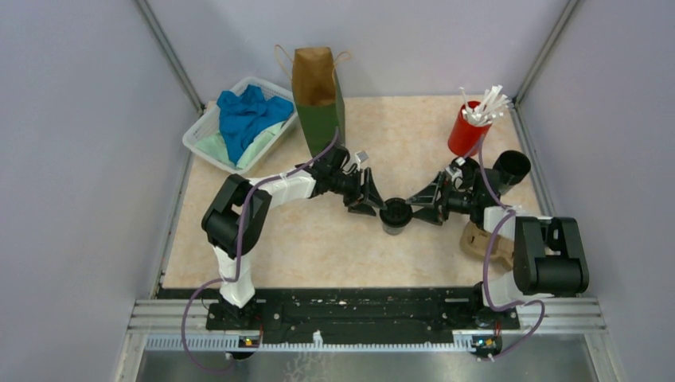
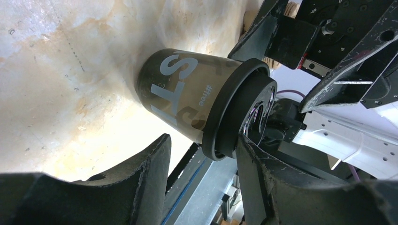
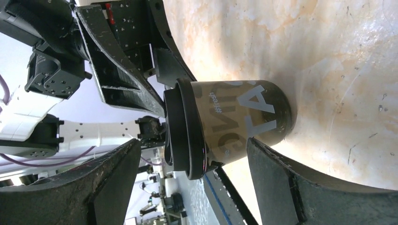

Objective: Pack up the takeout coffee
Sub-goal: Close the cup lid on the coffee cup.

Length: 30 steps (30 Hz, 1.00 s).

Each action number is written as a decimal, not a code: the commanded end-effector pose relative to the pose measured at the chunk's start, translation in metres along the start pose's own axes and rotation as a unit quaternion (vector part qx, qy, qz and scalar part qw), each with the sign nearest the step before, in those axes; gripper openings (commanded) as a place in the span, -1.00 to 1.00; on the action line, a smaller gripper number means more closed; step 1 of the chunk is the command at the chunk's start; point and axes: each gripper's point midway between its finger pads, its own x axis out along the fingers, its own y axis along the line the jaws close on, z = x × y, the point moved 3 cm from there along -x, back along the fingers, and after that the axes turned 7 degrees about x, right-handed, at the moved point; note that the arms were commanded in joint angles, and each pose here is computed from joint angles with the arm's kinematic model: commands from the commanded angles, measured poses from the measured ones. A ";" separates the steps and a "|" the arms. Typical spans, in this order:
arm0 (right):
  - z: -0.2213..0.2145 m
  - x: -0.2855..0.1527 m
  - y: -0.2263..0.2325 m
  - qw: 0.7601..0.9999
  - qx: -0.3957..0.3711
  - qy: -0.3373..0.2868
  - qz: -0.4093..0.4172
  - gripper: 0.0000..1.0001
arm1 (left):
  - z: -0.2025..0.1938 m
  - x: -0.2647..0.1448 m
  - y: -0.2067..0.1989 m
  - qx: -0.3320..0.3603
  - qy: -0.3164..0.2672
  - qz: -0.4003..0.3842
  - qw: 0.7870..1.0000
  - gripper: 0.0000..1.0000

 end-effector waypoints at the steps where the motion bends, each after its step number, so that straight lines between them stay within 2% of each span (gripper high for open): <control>1: 0.010 0.002 0.002 1.000 -0.019 -0.009 -0.004 0.65 | -0.018 0.013 0.043 -0.014 0.020 0.090 0.996 0.16; 5: 0.004 0.009 -0.011 1.000 -0.007 -0.003 -0.018 0.57 | -0.021 0.014 0.044 -0.015 0.022 0.092 0.995 0.16; 8: -0.003 0.010 -0.031 0.999 0.018 -0.015 -0.036 0.25 | -0.024 0.014 0.046 -0.018 0.023 0.095 0.995 0.16; 11: -0.013 0.013 -0.063 0.997 0.041 -0.034 -0.061 0.08 | -0.029 0.014 0.052 -0.021 0.022 0.102 0.994 0.15; 14: -0.023 0.017 -0.076 0.996 0.072 -0.030 -0.035 -0.08 | -0.035 0.015 0.059 -0.029 0.025 0.106 0.994 0.15; 16: -0.018 0.016 -0.059 0.997 0.061 -0.048 0.005 -0.10 | -0.037 0.014 0.060 -0.030 0.025 0.106 0.994 0.14; 19: -0.011 0.012 -0.044 0.998 0.039 -0.053 -0.013 0.04 | -0.037 0.011 0.056 -0.021 0.021 0.103 0.994 0.14; 22: 0.000 0.006 -0.029 0.998 -0.015 -0.042 -0.054 0.47 | -0.034 0.010 0.052 -0.014 0.019 0.101 0.995 0.15; 26: -0.005 -0.007 -0.018 0.994 -0.032 -0.025 -0.102 0.78 | -0.032 0.010 0.050 -0.011 0.019 0.099 0.995 0.15; 30: -0.034 -0.005 -0.014 0.994 -0.013 0.020 -0.106 0.83 | -0.035 0.011 0.050 -0.010 0.022 0.098 0.995 0.15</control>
